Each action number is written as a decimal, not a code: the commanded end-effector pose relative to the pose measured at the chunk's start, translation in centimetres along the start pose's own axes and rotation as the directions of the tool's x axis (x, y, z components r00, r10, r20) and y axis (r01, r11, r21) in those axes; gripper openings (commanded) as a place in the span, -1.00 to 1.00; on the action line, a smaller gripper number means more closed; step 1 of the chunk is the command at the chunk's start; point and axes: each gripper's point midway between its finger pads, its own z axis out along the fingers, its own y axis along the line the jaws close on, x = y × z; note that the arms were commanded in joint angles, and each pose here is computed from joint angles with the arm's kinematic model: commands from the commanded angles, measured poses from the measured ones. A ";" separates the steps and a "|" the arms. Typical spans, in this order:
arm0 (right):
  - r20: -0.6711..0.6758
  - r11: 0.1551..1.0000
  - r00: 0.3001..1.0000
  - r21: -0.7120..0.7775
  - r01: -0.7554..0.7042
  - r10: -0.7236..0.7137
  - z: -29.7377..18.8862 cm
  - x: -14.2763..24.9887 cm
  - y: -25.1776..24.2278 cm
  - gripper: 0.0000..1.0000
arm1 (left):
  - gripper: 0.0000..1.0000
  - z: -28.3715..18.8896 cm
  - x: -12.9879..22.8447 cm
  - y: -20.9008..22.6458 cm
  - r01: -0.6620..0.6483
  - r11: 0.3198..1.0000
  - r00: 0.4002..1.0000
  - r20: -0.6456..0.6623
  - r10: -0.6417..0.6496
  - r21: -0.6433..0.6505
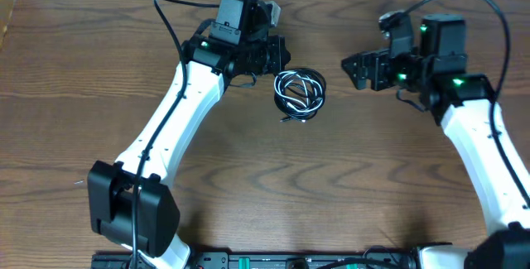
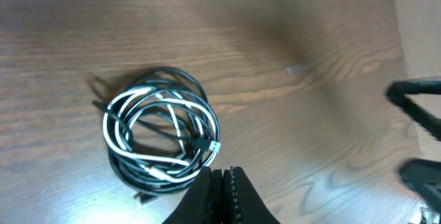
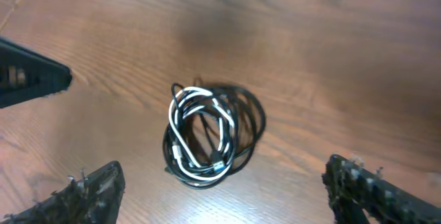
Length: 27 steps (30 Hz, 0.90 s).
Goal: Untangle cables
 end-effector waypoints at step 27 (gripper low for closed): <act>-0.018 0.929 0.966 0.280 -0.243 0.258 1.0 2.0 -5.5 0.79 | -0.11 9.2 7.8 5.6 0.318 0.866 0.918 -0.103 -0.383 -0.385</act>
